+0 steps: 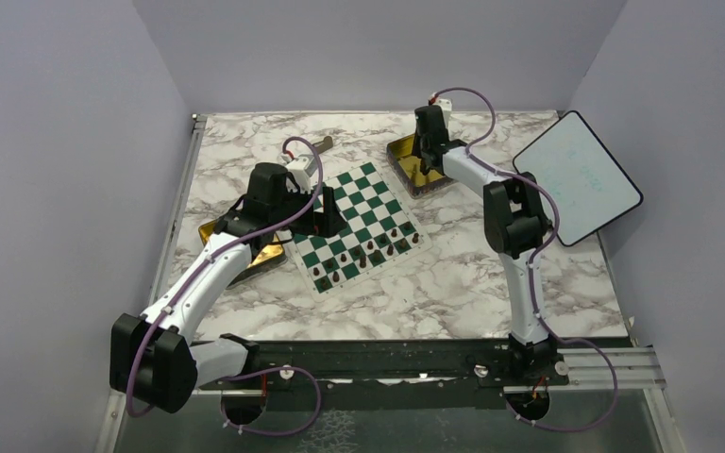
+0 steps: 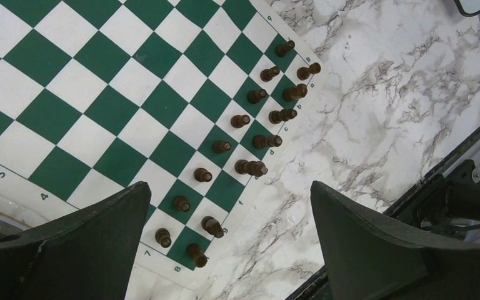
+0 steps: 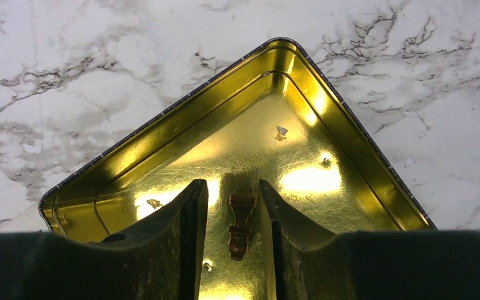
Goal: Set up the chess pieces on the board
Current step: Pick up the chess piece from the storage box, then place the chess piece on the chessboard.
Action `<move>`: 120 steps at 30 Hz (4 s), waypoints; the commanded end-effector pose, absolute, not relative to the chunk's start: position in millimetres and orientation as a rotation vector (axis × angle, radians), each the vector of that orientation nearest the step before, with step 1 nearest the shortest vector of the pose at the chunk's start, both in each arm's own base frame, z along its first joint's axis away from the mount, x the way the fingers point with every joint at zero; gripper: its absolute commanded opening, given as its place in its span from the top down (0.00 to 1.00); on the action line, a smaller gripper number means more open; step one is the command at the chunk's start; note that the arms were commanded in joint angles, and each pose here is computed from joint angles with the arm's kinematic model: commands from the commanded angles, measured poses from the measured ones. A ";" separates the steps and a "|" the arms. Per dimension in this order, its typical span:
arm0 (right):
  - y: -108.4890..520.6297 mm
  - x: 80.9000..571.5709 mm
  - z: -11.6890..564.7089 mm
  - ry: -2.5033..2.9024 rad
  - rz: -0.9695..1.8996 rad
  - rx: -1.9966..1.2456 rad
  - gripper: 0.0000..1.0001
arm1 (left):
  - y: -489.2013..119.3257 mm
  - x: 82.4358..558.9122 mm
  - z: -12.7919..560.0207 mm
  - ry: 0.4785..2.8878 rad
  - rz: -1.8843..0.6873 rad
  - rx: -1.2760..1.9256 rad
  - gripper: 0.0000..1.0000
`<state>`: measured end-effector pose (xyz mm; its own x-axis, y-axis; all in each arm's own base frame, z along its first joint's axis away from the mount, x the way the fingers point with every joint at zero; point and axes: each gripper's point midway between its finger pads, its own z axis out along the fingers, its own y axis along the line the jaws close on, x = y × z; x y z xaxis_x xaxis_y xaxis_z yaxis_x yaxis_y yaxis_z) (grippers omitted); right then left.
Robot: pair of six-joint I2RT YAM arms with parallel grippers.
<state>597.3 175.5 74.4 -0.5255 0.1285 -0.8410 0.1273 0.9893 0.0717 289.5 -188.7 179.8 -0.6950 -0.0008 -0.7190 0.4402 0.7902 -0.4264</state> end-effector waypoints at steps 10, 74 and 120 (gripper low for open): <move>162.0 604.0 39.8 2.190 -0.056 0.230 0.63 | -191.7 286.9 191.3 2.180 -0.794 0.353 0.01; 190.3 553.8 175.8 2.075 0.525 0.567 0.85 | -207.0 342.1 251.4 1.992 -0.923 -0.019 0.20; 234.0 439.9 269.3 1.790 1.376 0.802 0.87 | -362.9 417.9 274.4 1.698 -0.783 0.183 0.44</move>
<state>448.4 229.4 246.8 -0.5267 0.8315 -0.1764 0.1046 0.2694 0.9573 405.7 -360.2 260.6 -0.3569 -0.2732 -0.8933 0.5172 0.7386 -0.4325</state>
